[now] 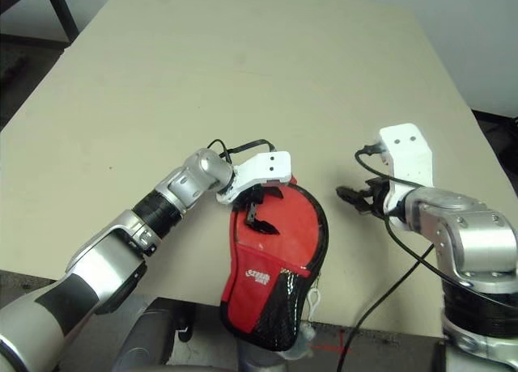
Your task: Store the ping-pong paddle in its case and zip it.
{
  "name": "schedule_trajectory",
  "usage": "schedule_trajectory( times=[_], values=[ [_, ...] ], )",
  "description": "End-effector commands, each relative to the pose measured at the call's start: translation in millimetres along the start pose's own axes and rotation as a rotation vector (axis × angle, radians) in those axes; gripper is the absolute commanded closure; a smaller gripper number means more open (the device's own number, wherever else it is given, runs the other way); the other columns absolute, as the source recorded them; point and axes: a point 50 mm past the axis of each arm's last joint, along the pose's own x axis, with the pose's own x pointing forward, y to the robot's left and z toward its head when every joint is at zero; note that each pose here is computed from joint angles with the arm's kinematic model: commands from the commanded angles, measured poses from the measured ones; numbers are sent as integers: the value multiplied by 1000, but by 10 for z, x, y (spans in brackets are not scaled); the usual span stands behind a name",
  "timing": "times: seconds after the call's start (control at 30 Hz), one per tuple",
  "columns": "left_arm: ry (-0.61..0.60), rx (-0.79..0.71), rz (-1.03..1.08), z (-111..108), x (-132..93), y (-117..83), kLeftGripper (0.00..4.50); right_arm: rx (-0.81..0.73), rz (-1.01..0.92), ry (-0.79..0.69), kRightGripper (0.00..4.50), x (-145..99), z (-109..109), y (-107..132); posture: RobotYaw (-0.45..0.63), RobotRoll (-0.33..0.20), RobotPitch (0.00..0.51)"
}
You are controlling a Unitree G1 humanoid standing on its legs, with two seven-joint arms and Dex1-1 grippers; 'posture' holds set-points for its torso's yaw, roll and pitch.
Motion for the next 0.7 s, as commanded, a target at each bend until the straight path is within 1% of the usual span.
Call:
schedule_trajectory(
  times=[0.03,0.13,0.23,0.3,0.37,0.4,0.5,0.6,0.7],
  values=[
    [-83,-204,150,-122,-299,211,0,74,-154,-146,7,87,-16,-268,-168,0,219],
    [-211,-249,314,-81,-579,389,0,151,-256,-241,7,167,-74,-456,-140,0,208],
    [-341,-319,529,-145,-879,555,0,187,-327,-290,7,239,-154,-600,-116,0,195],
    [-398,-359,672,-247,-1077,632,0,192,-341,-304,7,292,-198,-653,-108,0,187],
    [-429,-385,845,-427,-1308,679,0,188,-331,-302,7,355,-246,-681,-101,0,181],
    [-443,-409,940,-543,-1429,687,0,187,-326,-304,7,381,-265,-695,-98,0,179],
    [-451,-444,1137,-819,-1676,653,0,181,-304,-308,7,441,-277,-737,-83,0,175],
    [-466,-500,1247,-1044,-1818,582,0,177,-289,-325,7,481,-254,-777,-77,0,176],
    [-459,-520,1363,-1238,-1952,502,0,170,-273,-345,7,520,-219,-807,-75,0,178]
  ],
)
